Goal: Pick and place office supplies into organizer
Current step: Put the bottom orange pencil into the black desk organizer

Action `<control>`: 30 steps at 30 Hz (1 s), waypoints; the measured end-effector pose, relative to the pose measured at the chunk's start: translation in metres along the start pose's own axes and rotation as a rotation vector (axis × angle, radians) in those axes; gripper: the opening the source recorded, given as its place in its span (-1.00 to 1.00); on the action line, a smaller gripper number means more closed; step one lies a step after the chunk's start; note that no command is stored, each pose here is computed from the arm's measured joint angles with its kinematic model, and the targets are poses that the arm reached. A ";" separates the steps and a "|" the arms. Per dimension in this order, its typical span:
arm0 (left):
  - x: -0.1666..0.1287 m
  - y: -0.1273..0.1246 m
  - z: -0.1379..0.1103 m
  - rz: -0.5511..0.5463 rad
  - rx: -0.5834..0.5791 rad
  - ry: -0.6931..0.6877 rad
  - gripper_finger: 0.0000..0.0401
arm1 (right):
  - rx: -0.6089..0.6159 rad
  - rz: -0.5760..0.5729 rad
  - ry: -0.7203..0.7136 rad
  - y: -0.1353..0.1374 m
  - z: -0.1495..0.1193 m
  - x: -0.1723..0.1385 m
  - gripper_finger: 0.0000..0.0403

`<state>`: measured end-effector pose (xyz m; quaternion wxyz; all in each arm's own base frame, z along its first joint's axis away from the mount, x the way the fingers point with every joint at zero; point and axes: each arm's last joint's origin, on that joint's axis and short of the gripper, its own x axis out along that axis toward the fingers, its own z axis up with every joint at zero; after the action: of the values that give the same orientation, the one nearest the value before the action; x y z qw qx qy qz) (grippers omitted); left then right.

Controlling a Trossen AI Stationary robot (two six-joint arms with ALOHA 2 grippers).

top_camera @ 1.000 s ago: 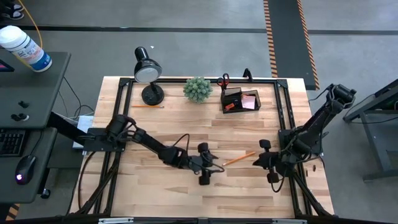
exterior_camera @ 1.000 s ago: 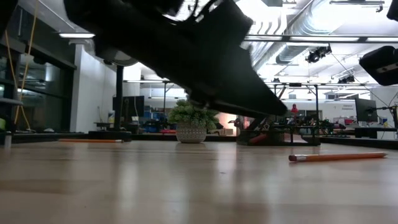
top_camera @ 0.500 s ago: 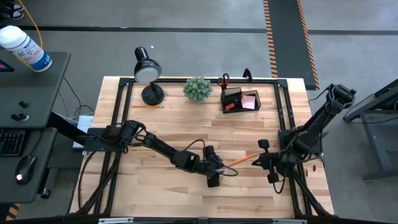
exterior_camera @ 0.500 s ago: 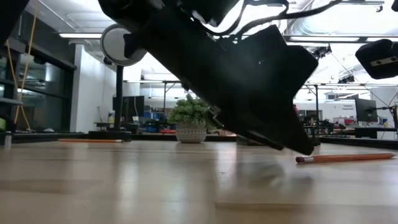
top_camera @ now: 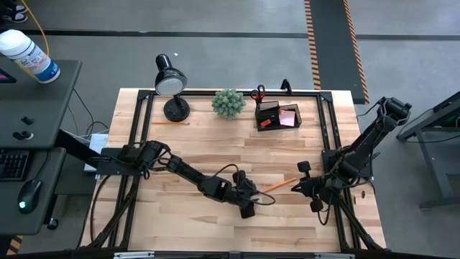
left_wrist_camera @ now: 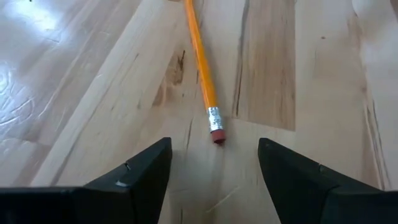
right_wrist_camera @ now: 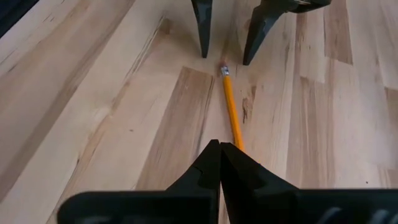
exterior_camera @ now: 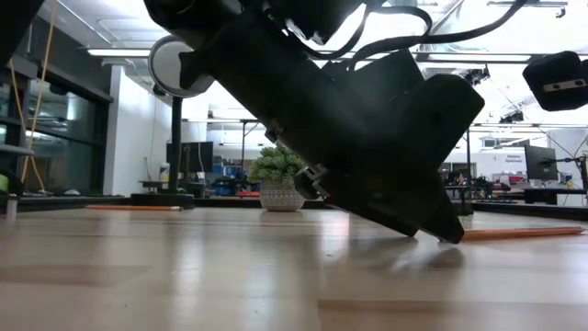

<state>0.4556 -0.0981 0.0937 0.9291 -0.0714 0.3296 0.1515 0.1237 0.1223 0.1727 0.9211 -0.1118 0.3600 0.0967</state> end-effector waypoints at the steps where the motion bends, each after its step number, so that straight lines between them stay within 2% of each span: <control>1: 0.000 0.000 0.000 0.000 -0.004 0.000 0.14 | 0.000 -0.002 -0.001 0.000 0.000 0.000 -1.00; 14: 0.000 0.000 0.002 0.006 -0.008 -0.021 0.13 | 0.008 -0.011 -0.016 0.000 0.001 0.000 -1.00; 24: 0.000 0.000 0.003 0.005 0.008 -0.029 -0.12 | 0.016 -0.010 -0.020 0.000 0.002 0.000 -1.00; 30: 0.000 -0.001 0.004 -0.013 0.002 -0.040 -0.15 | 0.016 -0.010 -0.019 0.000 0.002 0.000 -1.00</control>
<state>0.4584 -0.0982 0.0968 0.9366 -0.0697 0.3107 0.1466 0.1248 0.1228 0.1739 0.9259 -0.1054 0.3514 0.0901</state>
